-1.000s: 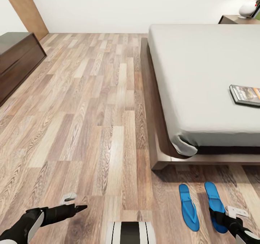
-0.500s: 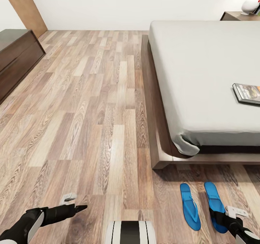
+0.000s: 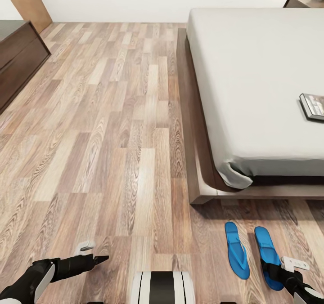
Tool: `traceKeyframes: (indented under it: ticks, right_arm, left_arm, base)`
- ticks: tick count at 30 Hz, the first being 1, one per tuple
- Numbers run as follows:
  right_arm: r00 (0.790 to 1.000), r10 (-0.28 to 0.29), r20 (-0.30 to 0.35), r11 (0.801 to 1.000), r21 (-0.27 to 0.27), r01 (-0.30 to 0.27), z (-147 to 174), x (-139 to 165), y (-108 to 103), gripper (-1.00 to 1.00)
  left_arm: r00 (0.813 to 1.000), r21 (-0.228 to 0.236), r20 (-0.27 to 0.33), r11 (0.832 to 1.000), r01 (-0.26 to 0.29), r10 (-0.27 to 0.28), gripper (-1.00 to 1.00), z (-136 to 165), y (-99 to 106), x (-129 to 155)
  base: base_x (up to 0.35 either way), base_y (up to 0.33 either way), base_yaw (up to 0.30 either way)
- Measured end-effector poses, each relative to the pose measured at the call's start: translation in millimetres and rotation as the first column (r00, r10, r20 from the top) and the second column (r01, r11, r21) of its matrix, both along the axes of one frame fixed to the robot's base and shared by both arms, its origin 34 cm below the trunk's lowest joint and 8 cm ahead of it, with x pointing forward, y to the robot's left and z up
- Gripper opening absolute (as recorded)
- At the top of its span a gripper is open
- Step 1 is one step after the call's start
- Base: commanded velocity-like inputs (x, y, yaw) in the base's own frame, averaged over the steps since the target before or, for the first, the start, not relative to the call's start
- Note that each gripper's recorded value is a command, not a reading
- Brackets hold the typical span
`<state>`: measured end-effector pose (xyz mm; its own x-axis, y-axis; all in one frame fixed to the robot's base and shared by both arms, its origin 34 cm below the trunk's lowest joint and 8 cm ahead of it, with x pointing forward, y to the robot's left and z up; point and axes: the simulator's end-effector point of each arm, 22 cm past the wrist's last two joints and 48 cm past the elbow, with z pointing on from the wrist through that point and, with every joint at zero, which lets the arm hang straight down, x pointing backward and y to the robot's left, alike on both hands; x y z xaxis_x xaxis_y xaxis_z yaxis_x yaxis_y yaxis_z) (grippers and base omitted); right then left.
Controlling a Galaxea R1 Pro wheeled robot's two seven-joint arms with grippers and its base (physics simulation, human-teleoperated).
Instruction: In the bedroom, move the book from the bed onto either nightstand, and place the two sandals side by side next to the bed.
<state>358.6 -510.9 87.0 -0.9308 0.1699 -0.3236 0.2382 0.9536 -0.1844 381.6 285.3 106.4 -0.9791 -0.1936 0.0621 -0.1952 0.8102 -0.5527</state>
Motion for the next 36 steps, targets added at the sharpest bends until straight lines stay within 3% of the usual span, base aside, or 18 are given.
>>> traceKeyframes:
  ticks: [11,36]
  right_arm:
    - [0.999,0.001,-0.043,1.000,0.000,-0.001,-13,-18,0,-1.00]
    - [0.999,0.005,-0.032,1.000,-0.003,-0.005,-12,-15,0,-1.00]
  left_arm:
    - [0.999,0.000,-0.045,1.000,0.000,0.000,1.00,-14,0,-18]
    - [0.999,0.001,-0.045,1.000,0.000,0.000,1.00,-14,0,-18]
  base:
    - [0.000,0.000,0.000]
    - [0.076,0.011,0.000]
